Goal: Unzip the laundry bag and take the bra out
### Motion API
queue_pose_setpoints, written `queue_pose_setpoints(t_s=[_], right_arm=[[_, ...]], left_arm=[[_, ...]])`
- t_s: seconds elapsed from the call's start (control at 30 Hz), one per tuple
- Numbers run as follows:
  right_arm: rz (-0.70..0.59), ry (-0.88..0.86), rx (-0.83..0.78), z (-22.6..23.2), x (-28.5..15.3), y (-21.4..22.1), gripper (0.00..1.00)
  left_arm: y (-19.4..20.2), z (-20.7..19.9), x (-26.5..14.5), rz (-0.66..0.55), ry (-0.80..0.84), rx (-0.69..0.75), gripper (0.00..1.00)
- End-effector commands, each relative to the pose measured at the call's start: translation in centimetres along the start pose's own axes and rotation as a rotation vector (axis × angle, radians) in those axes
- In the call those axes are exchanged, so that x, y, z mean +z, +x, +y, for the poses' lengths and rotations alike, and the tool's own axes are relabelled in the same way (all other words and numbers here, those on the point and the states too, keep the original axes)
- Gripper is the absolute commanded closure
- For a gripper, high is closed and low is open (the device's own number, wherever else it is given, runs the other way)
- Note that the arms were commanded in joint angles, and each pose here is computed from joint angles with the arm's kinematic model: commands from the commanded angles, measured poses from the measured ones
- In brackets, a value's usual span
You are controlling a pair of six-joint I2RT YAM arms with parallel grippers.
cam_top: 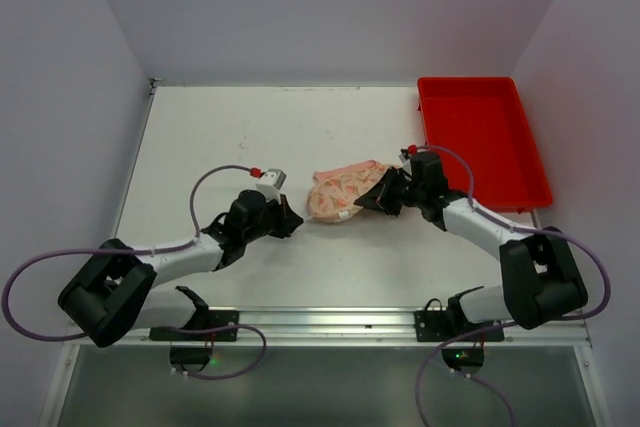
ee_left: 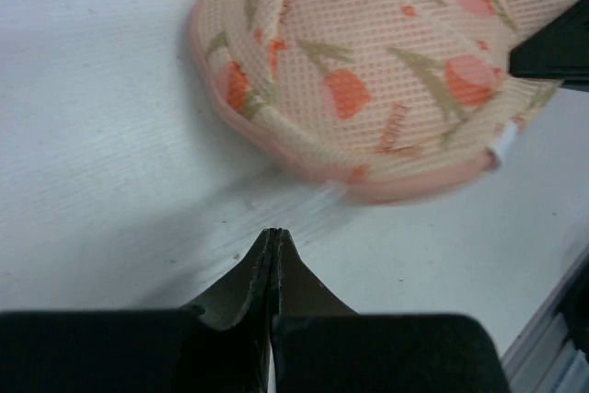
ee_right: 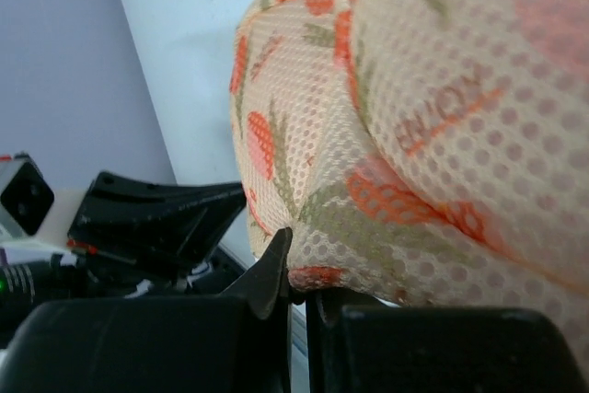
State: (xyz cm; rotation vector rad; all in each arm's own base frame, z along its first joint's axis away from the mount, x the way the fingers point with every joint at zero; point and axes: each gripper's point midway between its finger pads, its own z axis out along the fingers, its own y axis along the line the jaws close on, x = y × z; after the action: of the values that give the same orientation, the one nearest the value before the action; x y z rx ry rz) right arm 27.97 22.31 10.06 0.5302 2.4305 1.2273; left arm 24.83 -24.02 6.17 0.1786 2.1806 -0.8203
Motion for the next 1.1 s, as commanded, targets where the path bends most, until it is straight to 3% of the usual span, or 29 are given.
queue_pose_setpoints(t_s=[0.0, 0.13, 0.2, 0.23, 0.33, 0.43, 0.47, 0.5, 0.57, 0.6, 0.7, 0.83, 1.07], right_arm=[[0.098, -0.010, -0.178, 1.2, -0.7, -0.2, 1.00], [0.205, -0.020, -0.225, 1.6, 0.4, -0.1, 0.97], [0.180, -0.020, -0.257, 2.7, 0.8, -1.0, 0.76], [0.158, -0.016, -0.267, 3.0, 0.9, -1.3, 0.46], [0.096, -0.002, -0.285, 3.6, 1.2, -1.6, 0.19], [0.065, 0.025, -0.251, 2.6, 1.2, -1.6, 0.11], [0.050, 0.042, -0.246, 2.1, 1.2, -1.6, 0.08], [0.042, 0.043, -0.244, 2.0, 1.1, -1.6, 0.05], [0.044, 0.034, -0.223, 1.5, 1.0, -0.8, 0.02], [0.034, 0.023, -0.222, 1.8, 0.7, -0.6, 0.02], [-0.014, 0.026, -0.180, 1.3, 0.6, 0.5, 0.01], [-0.049, 0.026, -0.106, 0.5, 1.6, 2.9, 0.01], [-0.153, -0.027, 0.045, 0.3, 3.9, 2.1, 0.01]], left_arm=[[0.5, 4.2, -0.9, 0.018, -0.164, 0.053, 1.00], [0.1, 1.7, -0.8, 0.016, -0.041, 0.075, 1.00], [-0.2, -0.5, -1.3, -0.008, 0.021, 0.096, 1.00], [-0.4, -1.1, -1.4, -0.025, 0.026, 0.102, 1.00], [-0.6, -3.0, -1.5, -0.044, 0.084, 0.088, 1.00], [-0.8, -2.3, -1.2, -0.049, 0.032, 0.064, 0.99], [-0.6, -1.8, -1.1, -0.048, 0.010, 0.055, 0.90], [-0.4, -1.6, -1.1, -0.049, 0.000, 0.047, 0.75], [-0.3, -0.4, -1.3, -0.068, -0.050, 0.037, 0.57], [-0.5, 0.0, -1.3, -0.078, -0.068, 0.031, 0.39], [-0.6, 0.8, -1.5, -0.095, -0.081, 0.006, 0.25], [-0.9, 1.2, -1.5, -0.113, -0.069, -0.036, 0.23], [-0.9, 1.3, -1.6, -0.111, -0.069, -0.034, 0.23]])
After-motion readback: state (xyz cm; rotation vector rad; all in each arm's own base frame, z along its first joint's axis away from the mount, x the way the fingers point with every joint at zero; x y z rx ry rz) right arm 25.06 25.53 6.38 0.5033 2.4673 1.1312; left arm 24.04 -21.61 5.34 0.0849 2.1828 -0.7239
